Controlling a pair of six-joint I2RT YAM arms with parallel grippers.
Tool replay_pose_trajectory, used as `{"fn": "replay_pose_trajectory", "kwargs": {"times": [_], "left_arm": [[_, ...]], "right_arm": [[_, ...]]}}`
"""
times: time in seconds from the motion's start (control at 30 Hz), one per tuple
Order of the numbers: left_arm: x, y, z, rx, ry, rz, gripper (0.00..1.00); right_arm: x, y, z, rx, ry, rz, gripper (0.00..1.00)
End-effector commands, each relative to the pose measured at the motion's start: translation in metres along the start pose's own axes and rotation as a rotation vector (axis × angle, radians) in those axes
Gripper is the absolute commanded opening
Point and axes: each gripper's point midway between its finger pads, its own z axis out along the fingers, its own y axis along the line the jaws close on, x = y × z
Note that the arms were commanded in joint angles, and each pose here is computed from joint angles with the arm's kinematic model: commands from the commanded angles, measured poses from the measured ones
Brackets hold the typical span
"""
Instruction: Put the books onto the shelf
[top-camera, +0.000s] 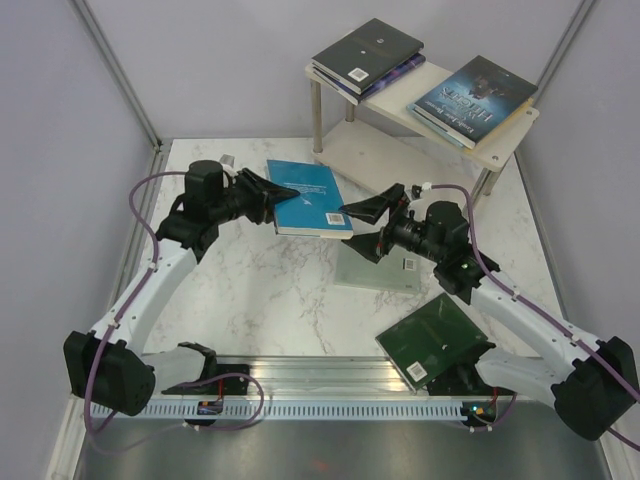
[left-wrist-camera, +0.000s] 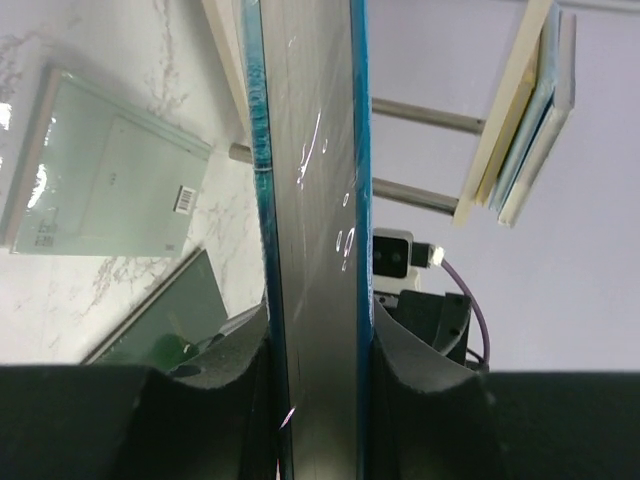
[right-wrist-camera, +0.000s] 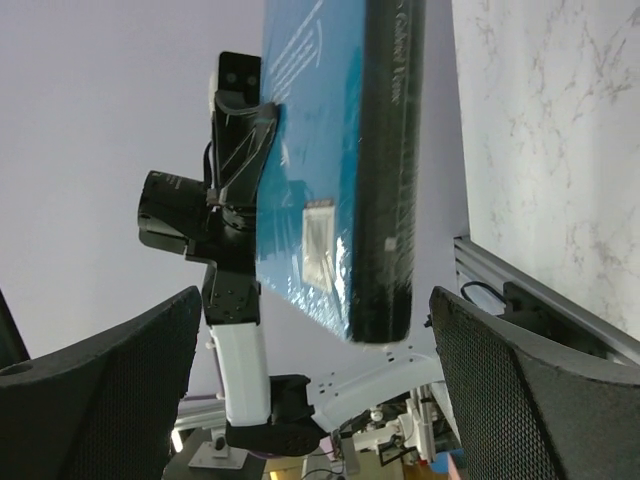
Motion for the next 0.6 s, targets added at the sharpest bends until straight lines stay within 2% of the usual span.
{"fn": "replay_pose_trajectory", "kwargs": {"times": [0.0, 0.23, 0.3, 0.33, 0.37, 0.47, 0.57], "left_arm": [[0.023, -0.089, -0.042, 0.303, 0.089, 0.142, 0.02], [0.046, -0.096, -0.048, 0.334, 0.265, 0.185, 0.02], [0.049, -0.096, -0.049, 0.338, 0.281, 0.192, 0.02], [0.051, -0.094, -0.049, 0.335, 0.294, 0.192, 0.02], [0.052, -0.092, -0.050, 0.335, 0.301, 0.196, 0.02], [0.056, -0.084, -0.047, 0.322, 0.343, 0.190, 0.02], [0.060, -0.078, -0.043, 0.313, 0.389, 0.185, 0.02]], "right_arm": [[0.000, 0.015, 0.005, -0.020, 0.009, -0.070, 0.98], [-0.003, 0.020, 0.012, -0.036, 0.003, -0.082, 0.98], [-0.004, 0.021, 0.013, -0.046, 0.005, -0.072, 0.94], [-0.003, 0.027, 0.013, -0.074, 0.006, -0.076, 0.91], [-0.003, 0.025, 0.014, -0.077, 0.010, -0.070, 0.80], [-0.002, 0.035, 0.013, -0.132, 0.015, -0.068, 0.64], [-0.001, 0.051, 0.008, -0.220, 0.012, -0.070, 0.54]]}}
